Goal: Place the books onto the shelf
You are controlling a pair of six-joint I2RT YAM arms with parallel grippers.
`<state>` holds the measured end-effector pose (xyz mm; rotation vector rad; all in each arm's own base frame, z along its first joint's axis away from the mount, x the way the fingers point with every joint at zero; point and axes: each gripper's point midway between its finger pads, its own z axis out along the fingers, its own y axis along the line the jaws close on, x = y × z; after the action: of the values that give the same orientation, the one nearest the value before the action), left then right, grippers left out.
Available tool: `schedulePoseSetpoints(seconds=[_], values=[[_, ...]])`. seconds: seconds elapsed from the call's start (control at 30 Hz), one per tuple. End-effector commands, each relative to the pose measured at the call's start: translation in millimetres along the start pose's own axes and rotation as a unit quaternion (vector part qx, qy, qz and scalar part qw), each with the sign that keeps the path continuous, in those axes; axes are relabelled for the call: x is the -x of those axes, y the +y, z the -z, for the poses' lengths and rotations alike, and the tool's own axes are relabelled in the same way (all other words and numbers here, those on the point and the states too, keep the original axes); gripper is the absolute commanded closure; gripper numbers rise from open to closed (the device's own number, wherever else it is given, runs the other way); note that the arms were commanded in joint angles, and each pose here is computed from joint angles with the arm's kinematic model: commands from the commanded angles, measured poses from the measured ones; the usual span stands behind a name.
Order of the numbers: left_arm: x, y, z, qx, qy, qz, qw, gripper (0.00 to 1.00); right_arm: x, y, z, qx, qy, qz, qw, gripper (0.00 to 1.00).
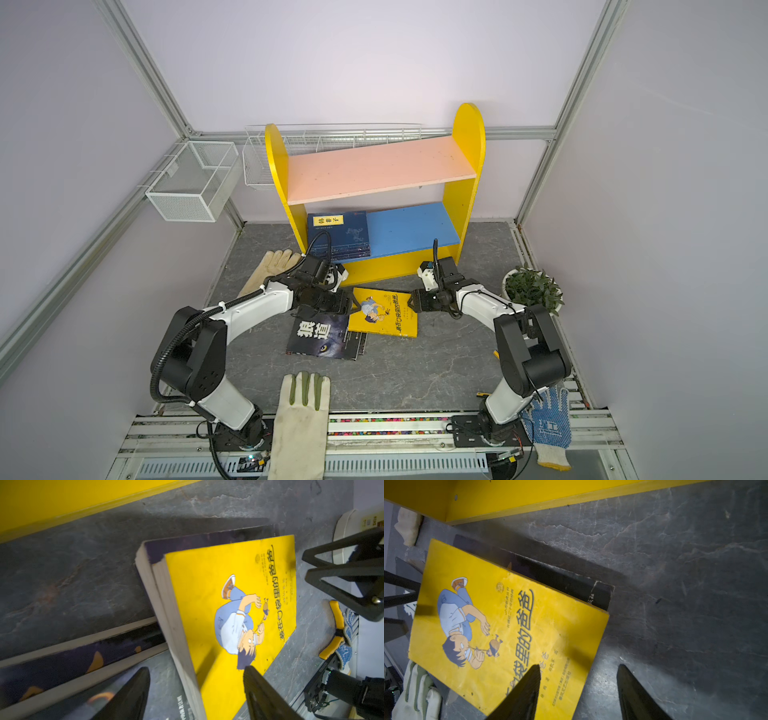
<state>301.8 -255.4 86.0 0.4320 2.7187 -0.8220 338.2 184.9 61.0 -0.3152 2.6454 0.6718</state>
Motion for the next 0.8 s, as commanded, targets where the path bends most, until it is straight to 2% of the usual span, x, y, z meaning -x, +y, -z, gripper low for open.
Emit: schedulePoseSetpoints(seconds=[0.0, 0.27, 0.57, 0.77], values=[[-4, -8, -1, -0.006, 0.018, -0.029, 0.999, 0.30, -19, -5, -8, 0.004, 0.032, -0.021, 0.999, 0.39], [-4, -13, -5, -0.010, 0.030, -0.042, 0.999, 0.37, -27, 2, -10, 0.030, 0.048, -0.016, 0.998, 0.39], [-7, -33, -3, -0.029, 0.034, -0.102, 0.994, 0.35, -34, 10, -11, 0.059, 0.059, -0.013, 0.996, 0.40], [-4, -40, -6, -0.044, 0.044, -0.117, 0.991, 0.38, -25, 18, -9, 0.083, 0.047, -0.012, 0.995, 0.40]])
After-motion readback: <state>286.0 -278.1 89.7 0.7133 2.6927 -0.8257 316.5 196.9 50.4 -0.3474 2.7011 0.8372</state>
